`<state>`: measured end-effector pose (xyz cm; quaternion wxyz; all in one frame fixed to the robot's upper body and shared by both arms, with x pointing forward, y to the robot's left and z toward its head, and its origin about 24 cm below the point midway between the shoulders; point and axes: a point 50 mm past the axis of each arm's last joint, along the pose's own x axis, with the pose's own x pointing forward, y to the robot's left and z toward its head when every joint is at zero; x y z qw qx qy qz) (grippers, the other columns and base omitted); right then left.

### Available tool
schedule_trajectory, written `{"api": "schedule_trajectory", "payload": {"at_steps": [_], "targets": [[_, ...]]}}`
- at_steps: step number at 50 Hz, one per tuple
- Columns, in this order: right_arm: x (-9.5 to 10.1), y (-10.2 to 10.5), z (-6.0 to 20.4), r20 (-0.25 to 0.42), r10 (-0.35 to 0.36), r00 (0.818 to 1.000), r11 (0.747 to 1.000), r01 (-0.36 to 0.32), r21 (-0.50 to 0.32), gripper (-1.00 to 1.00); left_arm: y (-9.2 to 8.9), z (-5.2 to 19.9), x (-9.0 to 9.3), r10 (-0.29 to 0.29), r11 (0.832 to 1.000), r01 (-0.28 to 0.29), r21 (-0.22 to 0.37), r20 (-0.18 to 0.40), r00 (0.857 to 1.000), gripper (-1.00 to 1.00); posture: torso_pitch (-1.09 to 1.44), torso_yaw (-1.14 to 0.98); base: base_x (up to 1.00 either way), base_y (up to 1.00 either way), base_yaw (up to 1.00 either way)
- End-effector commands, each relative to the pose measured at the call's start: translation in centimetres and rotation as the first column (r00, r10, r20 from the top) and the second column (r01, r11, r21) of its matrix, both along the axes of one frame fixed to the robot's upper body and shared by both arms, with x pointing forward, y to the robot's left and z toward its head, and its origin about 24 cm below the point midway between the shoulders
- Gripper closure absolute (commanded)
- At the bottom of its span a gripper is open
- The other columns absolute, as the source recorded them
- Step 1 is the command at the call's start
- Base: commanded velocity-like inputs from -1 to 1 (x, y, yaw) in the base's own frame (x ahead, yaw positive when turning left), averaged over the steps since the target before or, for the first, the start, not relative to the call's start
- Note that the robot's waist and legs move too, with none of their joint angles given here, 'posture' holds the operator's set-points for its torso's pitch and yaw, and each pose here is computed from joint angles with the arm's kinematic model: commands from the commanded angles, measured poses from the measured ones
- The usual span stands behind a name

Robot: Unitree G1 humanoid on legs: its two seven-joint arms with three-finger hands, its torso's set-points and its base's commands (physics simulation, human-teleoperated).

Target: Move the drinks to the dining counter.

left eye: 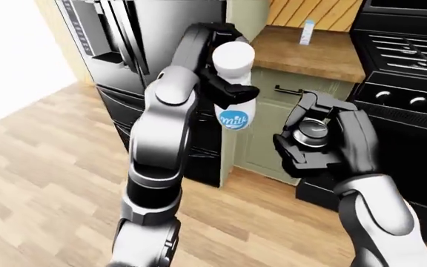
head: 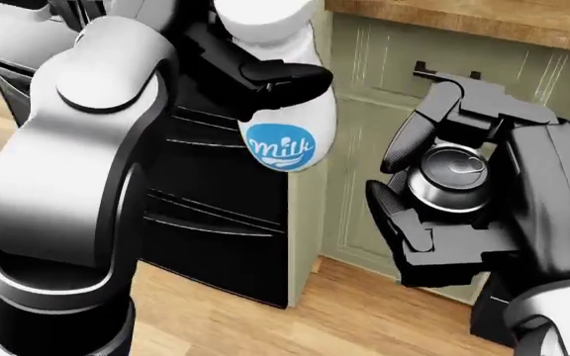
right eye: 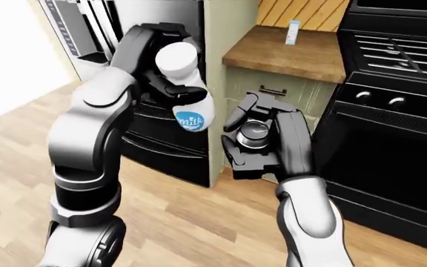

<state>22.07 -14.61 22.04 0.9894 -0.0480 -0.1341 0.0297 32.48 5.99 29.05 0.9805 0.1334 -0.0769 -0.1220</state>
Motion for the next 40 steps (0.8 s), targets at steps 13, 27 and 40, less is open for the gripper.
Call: {"api": "schedule_trajectory", "payload": {"at_steps": [13, 27, 40], "targets": [[-0.69, 0.03, 1.2, 0.091, 0.011, 0.996, 1.0, -0.01, -0.007, 1.0, 0.02, 1.88, -0.79, 0.009, 1.0, -0.008, -0.016, 0.095, 0.995, 1.0, 0.0, 0.0, 0.0, 0.0, 1.0], [-0.67, 0.03, 1.16, 0.09, 0.012, 0.996, 1.0, -0.011, -0.01, 1.0, 0.15, 1.95, -0.82, 0.011, 1.0, -0.01, -0.016, 0.097, 0.995, 1.0, 0.0, 0.0, 0.0, 0.0, 1.0], [-0.69, 0.05, 0.94, 0.085, 0.013, 0.996, 1.0, -0.013, -0.007, 1.0, 0.23, 1.7, -0.83, 0.013, 1.0, -0.012, -0.017, 0.094, 0.995, 1.0, 0.0, 0.0, 0.0, 0.0, 1.0]]}}
